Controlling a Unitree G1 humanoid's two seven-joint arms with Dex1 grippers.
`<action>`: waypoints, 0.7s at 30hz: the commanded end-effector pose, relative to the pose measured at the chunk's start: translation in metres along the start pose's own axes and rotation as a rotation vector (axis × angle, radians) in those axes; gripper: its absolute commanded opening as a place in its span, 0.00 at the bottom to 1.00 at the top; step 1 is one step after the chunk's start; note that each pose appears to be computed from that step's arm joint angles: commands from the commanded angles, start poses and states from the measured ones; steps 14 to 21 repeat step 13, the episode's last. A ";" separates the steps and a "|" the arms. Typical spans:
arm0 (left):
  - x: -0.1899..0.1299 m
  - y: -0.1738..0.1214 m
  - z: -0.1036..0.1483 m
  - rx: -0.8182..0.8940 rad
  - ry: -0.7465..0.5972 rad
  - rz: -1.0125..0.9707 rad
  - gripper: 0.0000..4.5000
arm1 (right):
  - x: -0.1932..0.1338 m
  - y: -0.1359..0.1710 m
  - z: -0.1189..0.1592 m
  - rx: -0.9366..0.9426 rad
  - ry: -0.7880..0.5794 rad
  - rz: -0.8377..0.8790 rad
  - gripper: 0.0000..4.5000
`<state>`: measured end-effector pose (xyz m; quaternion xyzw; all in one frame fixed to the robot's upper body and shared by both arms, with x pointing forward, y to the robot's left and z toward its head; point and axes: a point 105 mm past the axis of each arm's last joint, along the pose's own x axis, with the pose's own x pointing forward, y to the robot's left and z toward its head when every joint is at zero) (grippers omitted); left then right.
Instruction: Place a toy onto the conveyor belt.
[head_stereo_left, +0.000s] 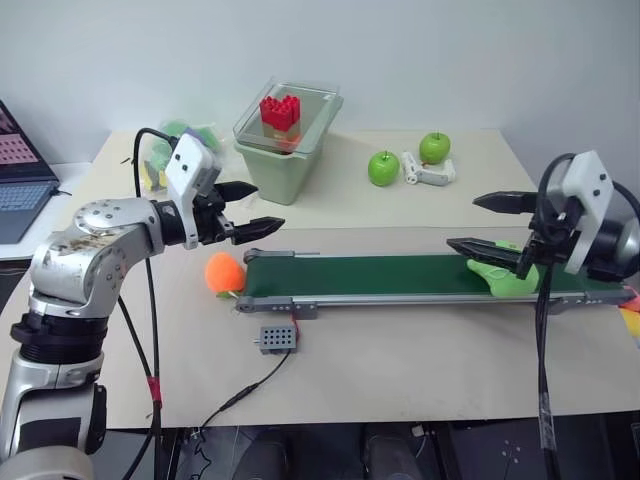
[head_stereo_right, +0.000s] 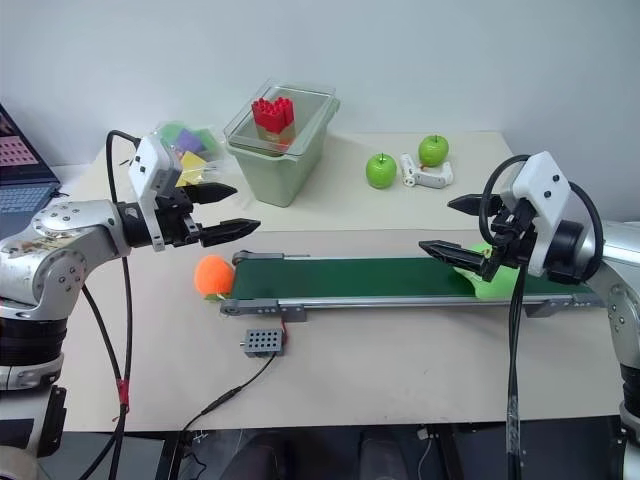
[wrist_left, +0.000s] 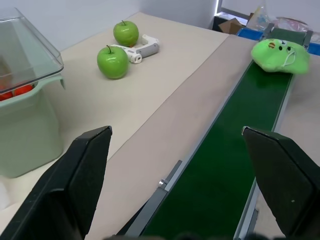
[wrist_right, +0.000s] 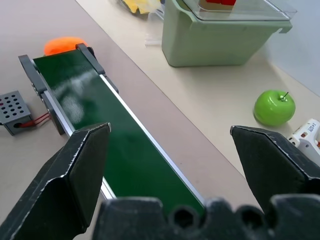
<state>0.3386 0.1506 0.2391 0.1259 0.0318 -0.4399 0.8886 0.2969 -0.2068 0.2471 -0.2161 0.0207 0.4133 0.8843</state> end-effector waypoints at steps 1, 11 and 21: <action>-0.005 0.002 0.011 0.055 -0.025 0.006 0.99 | -0.003 -0.002 0.014 -0.044 -0.035 -0.015 1.00; -0.006 0.006 0.012 0.059 -0.030 0.021 0.99 | 0.000 -0.003 0.014 -0.044 -0.037 -0.010 1.00; -0.005 0.005 0.014 0.051 -0.043 0.010 0.99 | 0.000 -0.004 0.013 -0.043 -0.037 -0.010 1.00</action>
